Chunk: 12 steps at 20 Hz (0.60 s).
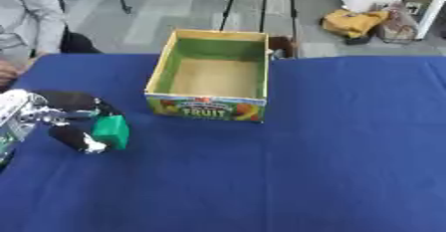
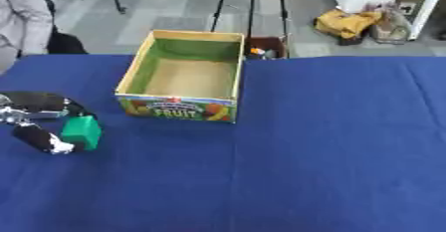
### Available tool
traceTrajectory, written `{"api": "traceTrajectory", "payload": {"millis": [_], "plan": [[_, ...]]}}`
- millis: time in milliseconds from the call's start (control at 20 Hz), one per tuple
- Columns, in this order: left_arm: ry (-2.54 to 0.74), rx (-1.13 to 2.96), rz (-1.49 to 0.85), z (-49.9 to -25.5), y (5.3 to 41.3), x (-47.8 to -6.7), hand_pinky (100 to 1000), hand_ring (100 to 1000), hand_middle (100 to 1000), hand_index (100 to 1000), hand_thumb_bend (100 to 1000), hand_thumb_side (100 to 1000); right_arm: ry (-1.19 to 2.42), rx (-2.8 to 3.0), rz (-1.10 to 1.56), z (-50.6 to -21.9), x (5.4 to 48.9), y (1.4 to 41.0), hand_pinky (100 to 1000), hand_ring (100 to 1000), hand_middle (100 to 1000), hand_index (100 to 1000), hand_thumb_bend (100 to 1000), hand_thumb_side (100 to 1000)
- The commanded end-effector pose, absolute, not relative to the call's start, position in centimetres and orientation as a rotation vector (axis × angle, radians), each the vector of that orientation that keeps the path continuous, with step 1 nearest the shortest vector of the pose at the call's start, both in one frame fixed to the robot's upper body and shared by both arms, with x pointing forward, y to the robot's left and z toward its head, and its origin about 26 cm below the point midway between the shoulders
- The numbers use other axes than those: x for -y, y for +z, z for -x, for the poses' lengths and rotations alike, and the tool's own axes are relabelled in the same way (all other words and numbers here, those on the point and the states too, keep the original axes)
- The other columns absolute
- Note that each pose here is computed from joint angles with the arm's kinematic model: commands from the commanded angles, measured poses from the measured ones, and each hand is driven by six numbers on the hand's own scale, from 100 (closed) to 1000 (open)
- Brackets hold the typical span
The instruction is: Pick up objects on the table and place them in the box.
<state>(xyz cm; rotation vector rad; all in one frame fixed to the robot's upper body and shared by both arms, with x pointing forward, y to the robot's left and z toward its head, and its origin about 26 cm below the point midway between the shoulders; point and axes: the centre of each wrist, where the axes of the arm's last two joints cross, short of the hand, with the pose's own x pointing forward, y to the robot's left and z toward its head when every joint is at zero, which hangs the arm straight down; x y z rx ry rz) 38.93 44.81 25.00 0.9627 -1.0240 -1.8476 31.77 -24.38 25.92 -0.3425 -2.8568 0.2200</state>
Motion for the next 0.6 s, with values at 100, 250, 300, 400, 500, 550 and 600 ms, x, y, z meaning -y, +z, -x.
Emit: {"api": "traceTrajectory", "payload": {"millis": [100,250,300,400,500,550,600], "plan": [[-2.078,0.88,-0.862,-38.45,26.17,-45.36,783,772,687,916,245,654,0.204,2.891,0.353,-31.36,24.5,26.75,843,888,543,827,100,1000],[-2.062,0.906,-0.879,-38.43,26.24,-45.32,748,733,644,859,205,588,0.201,2.889,0.353,-31.36,24.51,26.73,844,889,543,827,100,1000],[-2.055,0.914,-0.885,-38.43,26.26,-45.31,747,730,639,854,203,588,0.199,2.889,0.354,-31.36,24.52,26.73,844,889,542,827,100,1000],[-2.041,0.929,-0.896,-38.41,26.26,-45.32,741,713,617,824,201,601,0.198,2.888,0.355,-31.36,24.52,26.73,844,889,542,827,100,1000],[-2.03,0.938,-0.906,-38.41,26.23,-45.32,733,703,604,800,204,619,0.197,2.888,0.356,-31.36,24.53,26.72,844,889,542,827,100,1000],[-2.027,0.941,-0.91,-38.42,26.21,-45.31,729,693,593,784,201,625,0.197,2.887,0.357,-31.36,24.53,26.72,844,889,541,827,100,1000],[-2.023,0.944,-0.914,-38.43,26.2,-45.29,727,687,588,777,203,627,0.196,2.887,0.358,-31.36,24.54,26.72,844,889,541,827,100,1000]]}}
